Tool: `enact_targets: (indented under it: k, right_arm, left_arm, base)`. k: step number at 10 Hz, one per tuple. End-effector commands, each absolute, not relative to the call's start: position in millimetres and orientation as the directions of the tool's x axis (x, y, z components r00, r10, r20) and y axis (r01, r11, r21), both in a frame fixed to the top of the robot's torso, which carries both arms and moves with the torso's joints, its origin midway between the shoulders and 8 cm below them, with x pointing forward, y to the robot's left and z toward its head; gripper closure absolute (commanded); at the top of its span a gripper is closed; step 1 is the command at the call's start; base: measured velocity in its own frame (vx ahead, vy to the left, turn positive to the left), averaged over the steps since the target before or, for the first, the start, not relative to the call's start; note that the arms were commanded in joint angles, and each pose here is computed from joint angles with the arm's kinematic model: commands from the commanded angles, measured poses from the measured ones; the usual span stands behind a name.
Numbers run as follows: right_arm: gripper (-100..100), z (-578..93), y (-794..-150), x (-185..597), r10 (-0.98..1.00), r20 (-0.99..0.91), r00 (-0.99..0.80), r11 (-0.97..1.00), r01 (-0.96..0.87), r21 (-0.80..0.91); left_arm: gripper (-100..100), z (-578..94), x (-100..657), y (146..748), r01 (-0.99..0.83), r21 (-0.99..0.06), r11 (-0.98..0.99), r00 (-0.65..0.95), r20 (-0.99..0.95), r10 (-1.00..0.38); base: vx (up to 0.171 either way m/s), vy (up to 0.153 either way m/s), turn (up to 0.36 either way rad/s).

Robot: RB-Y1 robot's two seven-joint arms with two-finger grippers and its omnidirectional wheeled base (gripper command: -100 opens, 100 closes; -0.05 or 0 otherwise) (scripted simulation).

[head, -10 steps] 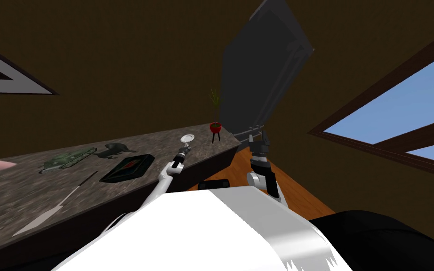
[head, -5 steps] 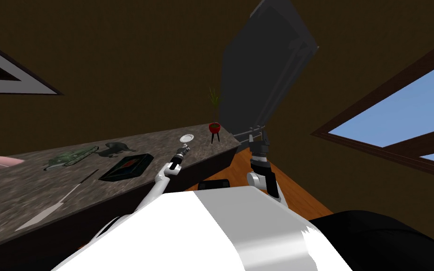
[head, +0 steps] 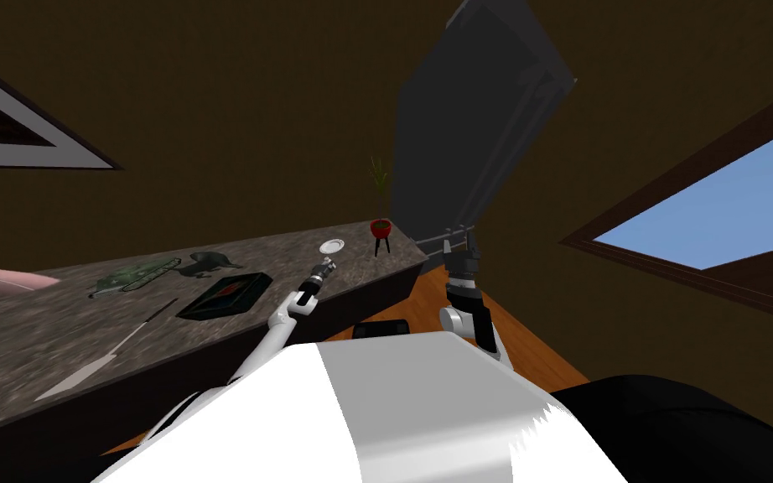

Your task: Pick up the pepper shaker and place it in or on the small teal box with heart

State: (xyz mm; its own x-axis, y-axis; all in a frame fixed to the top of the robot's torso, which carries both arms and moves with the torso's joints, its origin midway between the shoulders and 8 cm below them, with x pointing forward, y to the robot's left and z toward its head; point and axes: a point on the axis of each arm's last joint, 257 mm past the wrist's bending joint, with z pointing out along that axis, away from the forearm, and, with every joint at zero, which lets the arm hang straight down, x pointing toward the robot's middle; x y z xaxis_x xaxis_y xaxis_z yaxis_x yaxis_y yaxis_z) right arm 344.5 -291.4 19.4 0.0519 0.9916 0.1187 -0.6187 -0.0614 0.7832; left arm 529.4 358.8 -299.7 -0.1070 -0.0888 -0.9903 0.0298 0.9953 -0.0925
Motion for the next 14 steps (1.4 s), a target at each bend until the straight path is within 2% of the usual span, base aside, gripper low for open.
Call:
enact_targets:
  k: [1, 4, 5, 6, 11, 14]
  right_arm:
    - [0, 19, -291, 345, 0.992, 0.119, 0.052, -0.061, -0.619, 0.783]
    - [0, 19, -291, 345, 0.992, 0.119, 0.052, -0.061, -0.619, 0.783]
    - [0, 19, -291, 345, 0.992, 0.119, 0.052, -0.061, -0.619, 0.783]
    - [0, 19, -291, 345, 0.992, 0.119, 0.052, -0.061, -0.619, 0.783]
    - [0, 20, -291, 345, 0.992, 0.119, 0.052, -0.062, -0.619, 0.783]
    - [0, 20, -291, 345, 0.992, 0.119, 0.052, -0.061, -0.619, 0.783]
  left_arm:
    - [100, -301, 526, 362, 0.039, -0.098, 0.994, -0.113, -0.989, -0.093]
    - [100, -301, 525, 366, 0.047, -0.094, 0.995, -0.116, -0.989, -0.088]
    - [0, -301, 525, 366, 0.047, -0.097, 0.994, -0.116, -0.989, -0.091]
    - [100, -305, 522, 362, 0.054, -0.102, 0.993, -0.127, -0.987, -0.095]
    - [100, -298, 526, 362, 0.072, -0.113, 0.991, -0.134, -0.986, -0.103]
    - [100, -280, 534, 369, 0.085, -0.117, 0.989, -0.126, -0.986, -0.106]
  base:
    - [0.005, -0.047, 0.042]
    - [0.009, -0.04, 0.032]
    - [0.0, 0.0, 0.0]
    - [-0.14, -0.041, 0.054]
    - [-0.183, -0.071, 0.074]
    - [-0.189, -0.01, 0.087]
